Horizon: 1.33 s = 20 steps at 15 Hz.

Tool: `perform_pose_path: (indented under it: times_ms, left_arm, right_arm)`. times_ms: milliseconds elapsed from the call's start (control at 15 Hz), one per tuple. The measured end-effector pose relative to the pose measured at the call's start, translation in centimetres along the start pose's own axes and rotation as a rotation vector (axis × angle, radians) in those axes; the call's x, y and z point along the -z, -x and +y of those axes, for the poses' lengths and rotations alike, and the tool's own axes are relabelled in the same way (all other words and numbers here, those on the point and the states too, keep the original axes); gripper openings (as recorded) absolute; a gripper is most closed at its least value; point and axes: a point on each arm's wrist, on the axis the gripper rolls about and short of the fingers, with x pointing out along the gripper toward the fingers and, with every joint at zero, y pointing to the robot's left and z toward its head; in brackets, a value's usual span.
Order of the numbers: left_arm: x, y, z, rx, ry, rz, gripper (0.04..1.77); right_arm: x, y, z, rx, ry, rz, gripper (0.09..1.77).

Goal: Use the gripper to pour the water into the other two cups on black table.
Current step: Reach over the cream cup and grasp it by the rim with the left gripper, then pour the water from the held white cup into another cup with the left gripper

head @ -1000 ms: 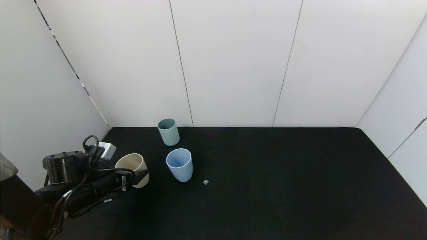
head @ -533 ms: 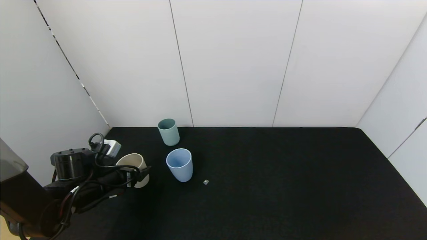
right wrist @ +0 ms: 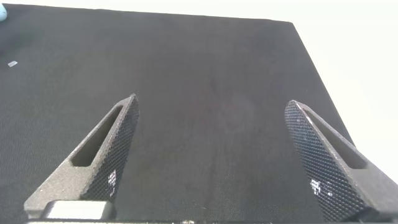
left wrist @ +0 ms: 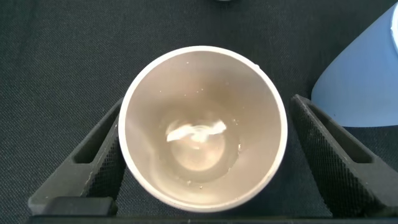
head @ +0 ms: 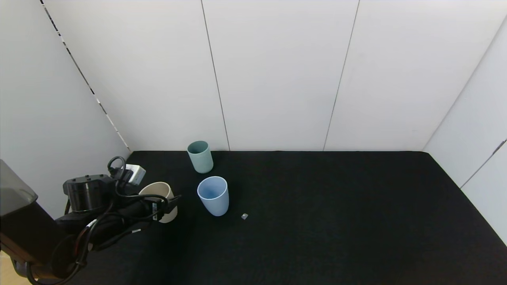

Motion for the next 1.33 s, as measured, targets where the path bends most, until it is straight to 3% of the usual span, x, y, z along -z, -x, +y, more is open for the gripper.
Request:
perform_pose_path:
  times_ms: [133,267,400,933,1333]
  left_arm:
    - [0.1,-0.1,0.0,0.0,0.001,0.003,1.72]
    - [0.1,-0.2,0.0,-0.003,0.001,0.003,1.41]
    - [0.0,-0.3,0.1,-0.009,-0.006,-0.026,1.3]
    - [0.4,-0.3,0.3,-0.022,-0.01,-0.042,1.27]
    - [-0.7,0.0,0.5,-0.026,-0.026,-0.038,1.26]
  right_arm:
    - [0.0,0.0,0.0,0.0,0.0,0.0,1.71]
    - [0.0,0.0,0.0,0.0,0.0,0.0,1.71]
    - [0.0,0.0,0.0,0.0,0.0,0.0,1.71]
    - [0.0,0.0,0.0,0.0,0.0,0.0,1.71]
    - [0.0,0.0,0.0,0.0,0.0,0.0,1.71]
